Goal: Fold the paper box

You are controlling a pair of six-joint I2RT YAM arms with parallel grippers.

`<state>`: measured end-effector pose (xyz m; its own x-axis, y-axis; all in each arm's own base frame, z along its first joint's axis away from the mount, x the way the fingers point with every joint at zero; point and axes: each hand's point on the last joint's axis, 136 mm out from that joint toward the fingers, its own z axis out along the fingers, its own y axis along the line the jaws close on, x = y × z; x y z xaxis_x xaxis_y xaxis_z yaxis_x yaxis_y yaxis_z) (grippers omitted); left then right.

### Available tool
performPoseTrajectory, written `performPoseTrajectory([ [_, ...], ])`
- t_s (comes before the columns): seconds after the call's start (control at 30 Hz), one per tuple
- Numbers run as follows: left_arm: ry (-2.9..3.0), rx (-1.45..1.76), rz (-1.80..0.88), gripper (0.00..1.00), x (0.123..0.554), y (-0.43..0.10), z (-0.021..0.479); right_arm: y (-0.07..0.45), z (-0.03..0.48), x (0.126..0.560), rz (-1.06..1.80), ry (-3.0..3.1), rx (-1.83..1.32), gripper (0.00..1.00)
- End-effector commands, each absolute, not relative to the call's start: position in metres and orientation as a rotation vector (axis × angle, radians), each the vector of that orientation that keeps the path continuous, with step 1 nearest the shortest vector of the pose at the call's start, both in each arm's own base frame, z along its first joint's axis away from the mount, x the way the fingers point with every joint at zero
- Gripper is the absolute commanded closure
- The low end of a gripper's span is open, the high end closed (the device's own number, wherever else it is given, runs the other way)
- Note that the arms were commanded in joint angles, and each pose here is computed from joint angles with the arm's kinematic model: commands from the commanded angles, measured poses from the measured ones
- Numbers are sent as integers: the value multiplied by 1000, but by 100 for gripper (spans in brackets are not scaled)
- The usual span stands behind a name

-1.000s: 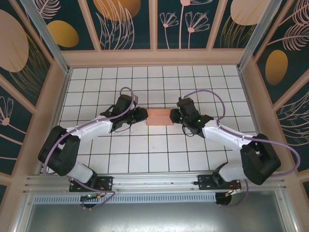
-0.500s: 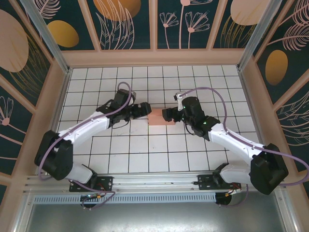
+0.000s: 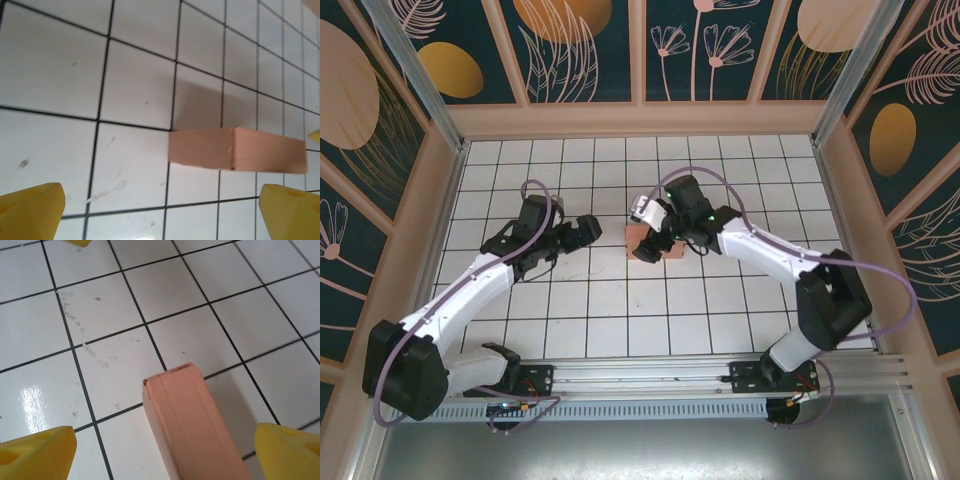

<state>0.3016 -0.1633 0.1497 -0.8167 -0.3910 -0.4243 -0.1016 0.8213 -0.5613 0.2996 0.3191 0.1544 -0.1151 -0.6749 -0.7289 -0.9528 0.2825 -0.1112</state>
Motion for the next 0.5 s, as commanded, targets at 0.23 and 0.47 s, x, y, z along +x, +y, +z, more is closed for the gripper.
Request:
performPoseTrajectory([
  [0.23,2497,-357,-675,1,273,-144,138,332,115,302,593,1856,-1844,18],
  [0.47,2490,-365,-674,1,267,-141,136,334,110,300,609,1875,-1902,52],
])
